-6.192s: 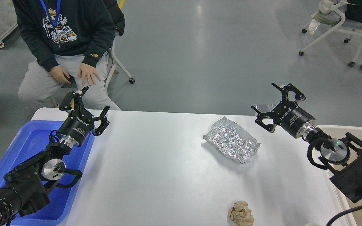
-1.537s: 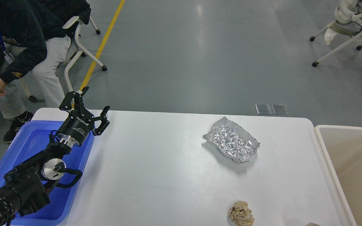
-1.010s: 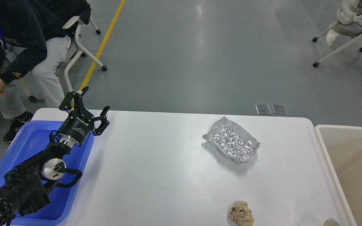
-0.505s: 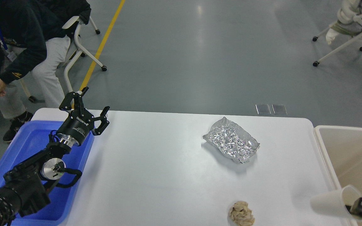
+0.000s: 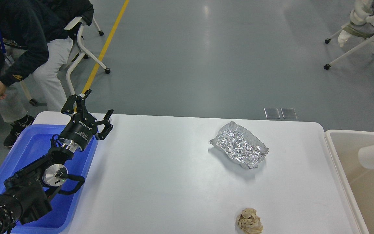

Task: Tidy desktop

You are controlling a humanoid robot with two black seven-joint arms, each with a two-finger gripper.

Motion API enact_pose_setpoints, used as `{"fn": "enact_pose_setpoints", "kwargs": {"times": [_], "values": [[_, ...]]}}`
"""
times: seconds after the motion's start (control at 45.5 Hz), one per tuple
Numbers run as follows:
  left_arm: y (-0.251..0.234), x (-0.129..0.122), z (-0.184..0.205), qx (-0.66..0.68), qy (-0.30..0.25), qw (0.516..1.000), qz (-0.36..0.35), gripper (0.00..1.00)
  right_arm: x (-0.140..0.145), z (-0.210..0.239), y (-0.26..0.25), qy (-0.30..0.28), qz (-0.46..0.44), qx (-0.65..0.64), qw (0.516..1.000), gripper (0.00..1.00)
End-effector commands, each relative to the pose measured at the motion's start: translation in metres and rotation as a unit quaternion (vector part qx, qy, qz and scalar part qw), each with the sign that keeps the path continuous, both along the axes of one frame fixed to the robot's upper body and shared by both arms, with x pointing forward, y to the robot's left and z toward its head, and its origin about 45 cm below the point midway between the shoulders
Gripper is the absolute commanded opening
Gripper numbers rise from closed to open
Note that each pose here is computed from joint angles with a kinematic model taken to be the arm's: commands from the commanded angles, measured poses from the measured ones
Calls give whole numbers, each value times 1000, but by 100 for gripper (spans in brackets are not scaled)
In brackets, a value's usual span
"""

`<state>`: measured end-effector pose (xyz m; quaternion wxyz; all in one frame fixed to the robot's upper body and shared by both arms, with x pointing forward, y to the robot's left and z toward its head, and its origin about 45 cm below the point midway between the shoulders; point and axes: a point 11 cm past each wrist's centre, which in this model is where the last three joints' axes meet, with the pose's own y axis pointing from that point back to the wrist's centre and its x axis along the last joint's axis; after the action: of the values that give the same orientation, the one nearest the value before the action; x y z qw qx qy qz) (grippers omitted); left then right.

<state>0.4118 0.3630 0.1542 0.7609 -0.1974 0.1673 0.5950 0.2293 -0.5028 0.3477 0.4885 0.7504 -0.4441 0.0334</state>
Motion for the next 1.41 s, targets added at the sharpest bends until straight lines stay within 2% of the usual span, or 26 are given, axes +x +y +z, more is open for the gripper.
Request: {"fn": "enact_pose_setpoints", "kwargs": {"times": [0.0,0.22,0.417,0.812,1.142,1.383], "values": [[0,0,0,0,0,1000,0,100,10,46,-40,-48,-57,-12,997,0],[0,0,0,0,0,1000,0,100,46,16,-62,-69,-107,-22,992,0],[0,0,0,0,0,1000,0,100,66,-19,-80,-87,-165,-45,981,0],[0,0,0,0,0,1000,0,100,104,-118,-96,-121,-333,-41,934,0],[0,0,0,0,0,1000,0,100,104,-185,-93,-124,-463,-1,878,0],[0,0,0,0,0,1000,0,100,82,-235,-84,-85,-539,27,837,0]]}}
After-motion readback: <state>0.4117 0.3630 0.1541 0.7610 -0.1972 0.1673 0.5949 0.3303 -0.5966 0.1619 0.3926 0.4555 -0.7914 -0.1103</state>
